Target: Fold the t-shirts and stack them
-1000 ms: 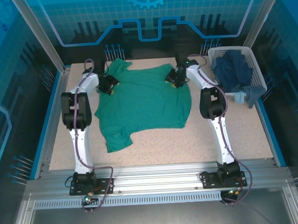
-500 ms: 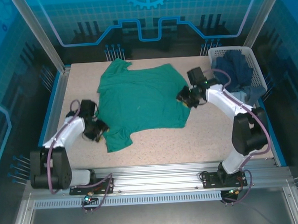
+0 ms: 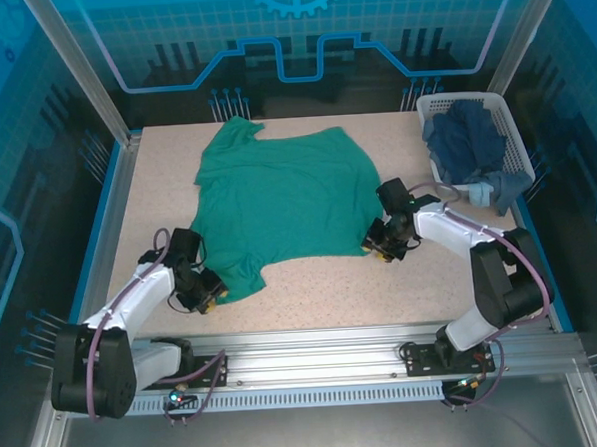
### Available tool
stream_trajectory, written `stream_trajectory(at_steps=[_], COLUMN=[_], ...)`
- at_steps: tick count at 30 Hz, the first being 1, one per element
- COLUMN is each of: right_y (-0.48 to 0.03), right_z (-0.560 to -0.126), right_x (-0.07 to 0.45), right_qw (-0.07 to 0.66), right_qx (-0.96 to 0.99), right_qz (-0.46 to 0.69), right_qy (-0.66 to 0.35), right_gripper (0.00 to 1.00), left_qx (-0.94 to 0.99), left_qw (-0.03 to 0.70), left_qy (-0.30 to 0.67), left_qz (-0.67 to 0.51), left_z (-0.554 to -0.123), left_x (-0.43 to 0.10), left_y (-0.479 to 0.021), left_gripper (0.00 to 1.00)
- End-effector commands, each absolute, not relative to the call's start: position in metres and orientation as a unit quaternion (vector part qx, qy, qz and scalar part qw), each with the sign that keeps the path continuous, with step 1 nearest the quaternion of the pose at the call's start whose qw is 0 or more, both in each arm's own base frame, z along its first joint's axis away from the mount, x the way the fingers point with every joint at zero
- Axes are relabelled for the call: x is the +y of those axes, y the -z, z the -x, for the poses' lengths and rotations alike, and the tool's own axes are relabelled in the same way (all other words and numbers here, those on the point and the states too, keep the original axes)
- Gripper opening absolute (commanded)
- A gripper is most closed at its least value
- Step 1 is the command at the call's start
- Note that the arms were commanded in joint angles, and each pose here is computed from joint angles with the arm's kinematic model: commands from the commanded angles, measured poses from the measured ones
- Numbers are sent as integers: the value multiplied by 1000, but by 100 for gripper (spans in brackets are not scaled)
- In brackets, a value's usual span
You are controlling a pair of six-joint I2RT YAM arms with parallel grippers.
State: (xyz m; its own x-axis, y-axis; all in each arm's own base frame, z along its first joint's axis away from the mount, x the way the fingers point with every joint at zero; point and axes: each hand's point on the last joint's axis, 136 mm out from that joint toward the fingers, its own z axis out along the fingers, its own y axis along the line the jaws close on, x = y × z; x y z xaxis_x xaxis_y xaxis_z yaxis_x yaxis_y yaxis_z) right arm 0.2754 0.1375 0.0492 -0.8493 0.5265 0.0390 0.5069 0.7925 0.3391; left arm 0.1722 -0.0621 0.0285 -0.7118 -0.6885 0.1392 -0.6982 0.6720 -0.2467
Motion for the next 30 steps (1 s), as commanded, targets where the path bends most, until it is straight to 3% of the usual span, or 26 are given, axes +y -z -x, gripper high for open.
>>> stream_trajectory(at_steps=[1, 10, 15, 20, 30], right_y=[-57, -59, -61, -64, -56], right_z=[-275, -273, -277, -280, -274], right_x=[139, 137, 138, 137, 126], right_qw=[42, 45, 49, 55, 48], right_qx=[948, 950, 951, 954, 958], right_qz=[-263, -255, -251, -242, -248], right_qy=[-175, -172, -174, -168, -136], right_gripper=[34, 34, 34, 34, 33], left_qx=[-914, -919, -921, -922, -904], left_qw=[31, 19, 16, 0, 57], left_qy=[-133, -128, -120, -105, -146], left_qz=[-382, -372, -371, -373, -398], left_z=[-164, -175, -171, -160, -134], left_x=[-63, -71, -75, -78, -104], left_y=[-16, -8, -11, -35, -38], left_gripper=[35, 18, 0, 0, 0])
